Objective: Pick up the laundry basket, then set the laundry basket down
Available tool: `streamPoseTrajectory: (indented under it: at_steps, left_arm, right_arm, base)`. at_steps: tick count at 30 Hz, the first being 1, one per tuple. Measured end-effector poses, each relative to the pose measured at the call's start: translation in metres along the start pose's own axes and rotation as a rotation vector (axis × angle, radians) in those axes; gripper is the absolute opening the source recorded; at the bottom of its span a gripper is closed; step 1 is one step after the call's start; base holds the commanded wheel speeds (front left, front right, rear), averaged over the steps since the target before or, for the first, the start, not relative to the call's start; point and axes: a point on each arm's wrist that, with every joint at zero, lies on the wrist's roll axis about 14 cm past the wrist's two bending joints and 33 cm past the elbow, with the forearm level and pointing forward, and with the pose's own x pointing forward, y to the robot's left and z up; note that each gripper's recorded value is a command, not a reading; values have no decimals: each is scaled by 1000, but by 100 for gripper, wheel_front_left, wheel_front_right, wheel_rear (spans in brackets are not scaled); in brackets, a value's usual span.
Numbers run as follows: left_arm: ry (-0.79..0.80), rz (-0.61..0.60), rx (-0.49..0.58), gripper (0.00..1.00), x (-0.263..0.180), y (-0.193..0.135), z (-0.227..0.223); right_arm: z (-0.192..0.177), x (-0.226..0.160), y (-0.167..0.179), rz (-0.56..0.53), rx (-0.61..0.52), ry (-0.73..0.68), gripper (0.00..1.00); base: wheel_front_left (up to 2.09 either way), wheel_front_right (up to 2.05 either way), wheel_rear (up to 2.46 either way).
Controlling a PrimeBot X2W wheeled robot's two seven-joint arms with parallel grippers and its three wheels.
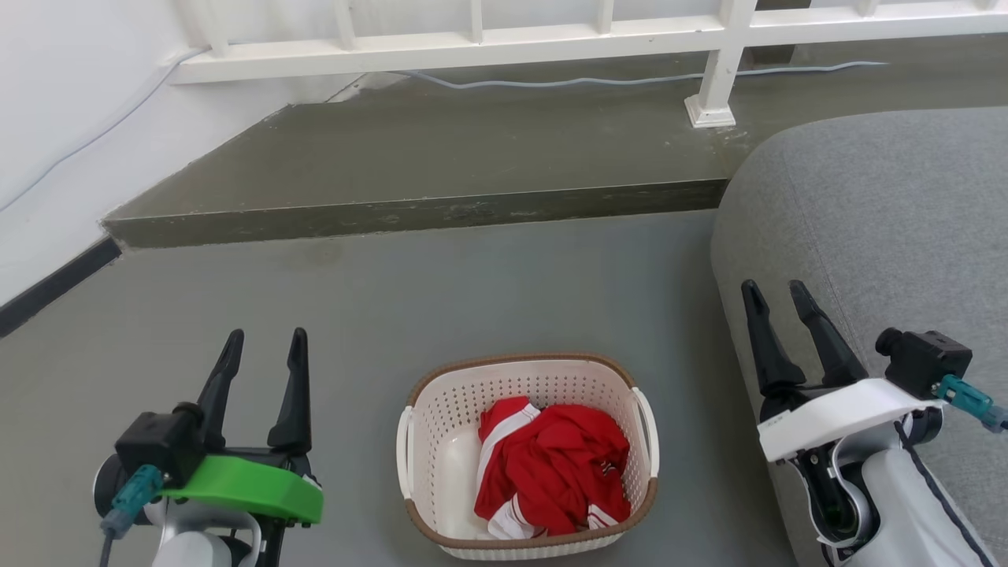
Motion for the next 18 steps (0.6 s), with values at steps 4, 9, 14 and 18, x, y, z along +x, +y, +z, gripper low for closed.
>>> streamPoseTrajectory:
  at_steps: [4, 9, 14, 18]
  left_arm:
    - [-12, -20, 46, 100, 1, -5, 2]
    - [-22, -33, 81, 100, 1, -7, 4]
    - [-23, -32, 81, 100, 1, -7, 4]
    - [-22, -31, 81, 100, 1, -7, 4]
  right_arm:
    - [0, 0, 3, 17, -51, -5, 100]
    - [-1, 0, 5, 29, -95, -7, 100]
    - [-1, 1, 5, 26, -96, -9, 100]
    - [-1, 1, 4, 20, -99, -10, 100]
  base:
    - [0, 0, 0]
    - [0, 0, 0]
    - [0, 0, 0]
    - [0, 0, 0]
